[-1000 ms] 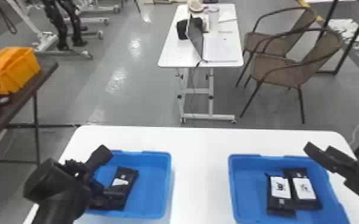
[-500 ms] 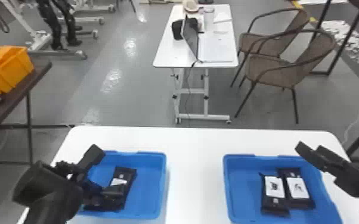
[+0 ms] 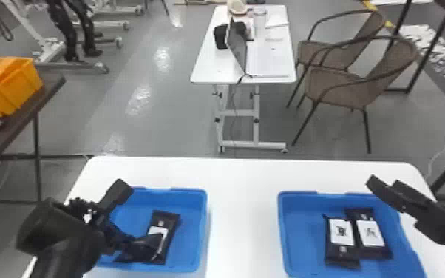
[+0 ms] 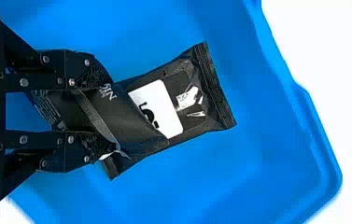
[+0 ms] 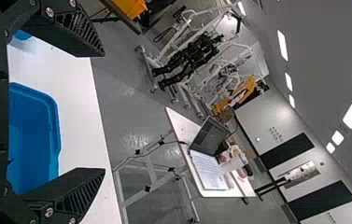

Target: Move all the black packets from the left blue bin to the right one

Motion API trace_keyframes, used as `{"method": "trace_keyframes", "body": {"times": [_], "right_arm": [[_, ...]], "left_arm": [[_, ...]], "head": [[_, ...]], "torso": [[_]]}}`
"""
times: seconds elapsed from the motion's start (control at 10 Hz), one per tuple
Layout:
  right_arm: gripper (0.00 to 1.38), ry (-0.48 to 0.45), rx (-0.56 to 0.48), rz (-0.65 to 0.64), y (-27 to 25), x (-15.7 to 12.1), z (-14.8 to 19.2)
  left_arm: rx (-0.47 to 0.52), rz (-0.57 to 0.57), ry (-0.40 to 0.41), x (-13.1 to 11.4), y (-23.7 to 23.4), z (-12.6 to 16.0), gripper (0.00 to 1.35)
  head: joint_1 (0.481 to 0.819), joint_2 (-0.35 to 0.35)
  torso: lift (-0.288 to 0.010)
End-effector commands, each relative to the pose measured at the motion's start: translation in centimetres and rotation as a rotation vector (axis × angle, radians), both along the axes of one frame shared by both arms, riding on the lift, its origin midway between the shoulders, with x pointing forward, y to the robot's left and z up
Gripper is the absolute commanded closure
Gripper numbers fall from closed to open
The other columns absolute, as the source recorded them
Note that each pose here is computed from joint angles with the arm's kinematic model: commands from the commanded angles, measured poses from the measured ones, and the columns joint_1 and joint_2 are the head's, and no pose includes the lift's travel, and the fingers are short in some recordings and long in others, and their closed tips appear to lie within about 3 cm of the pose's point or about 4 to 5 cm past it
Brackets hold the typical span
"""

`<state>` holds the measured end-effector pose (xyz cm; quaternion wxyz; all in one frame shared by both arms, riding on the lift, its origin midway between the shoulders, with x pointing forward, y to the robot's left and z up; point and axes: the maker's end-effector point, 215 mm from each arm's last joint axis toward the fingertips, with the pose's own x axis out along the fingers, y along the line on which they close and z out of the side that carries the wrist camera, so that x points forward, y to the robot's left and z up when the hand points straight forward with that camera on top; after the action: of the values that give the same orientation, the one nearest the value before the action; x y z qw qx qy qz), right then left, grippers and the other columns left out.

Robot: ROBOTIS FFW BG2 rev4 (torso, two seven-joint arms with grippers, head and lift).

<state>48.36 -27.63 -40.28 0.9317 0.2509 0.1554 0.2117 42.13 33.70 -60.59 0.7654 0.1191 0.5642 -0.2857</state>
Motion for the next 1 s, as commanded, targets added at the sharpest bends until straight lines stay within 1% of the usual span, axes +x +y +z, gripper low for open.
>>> {"method": "trace_keyframes", "body": {"times": [0.0,0.2,0.4,0.6,0.8,0.9], "right_arm": [[0.14,-0.002,0.002,0.002,0.2,0.0,0.1],[0.14,-0.001,0.002,0.004,0.2,0.0,0.0],[0.14,0.004,0.009,0.018,1.1,0.1,-0.2],[0.13,0.0,0.027,0.066,3.7,0.7,-0.1],[0.14,-0.001,0.048,0.122,6.9,1.1,0.0],[0.14,0.003,0.058,0.137,7.8,1.1,-0.1]], "left_arm": [[0.017,0.017,-0.071,1.4,-0.3,3.6,0.95],[-0.023,0.024,-0.099,1.4,-1.5,7.6,0.95],[-0.065,0.022,-0.179,2.9,-2.8,11.4,0.95],[-0.18,-0.018,-0.254,5.4,-6.7,13.8,0.95],[-0.286,-0.026,-0.346,8.5,-10.5,16.4,0.95],[-0.374,-0.033,-0.399,10.3,-13.1,17.7,0.95]], "head": [[0.695,0.084],[0.695,0.066],[0.695,0.054],[0.695,0.052],[0.695,0.038],[0.695,0.035]], "torso": [[0.0],[0.0],[0.0],[0.0],[0.0],[0.0]]}}
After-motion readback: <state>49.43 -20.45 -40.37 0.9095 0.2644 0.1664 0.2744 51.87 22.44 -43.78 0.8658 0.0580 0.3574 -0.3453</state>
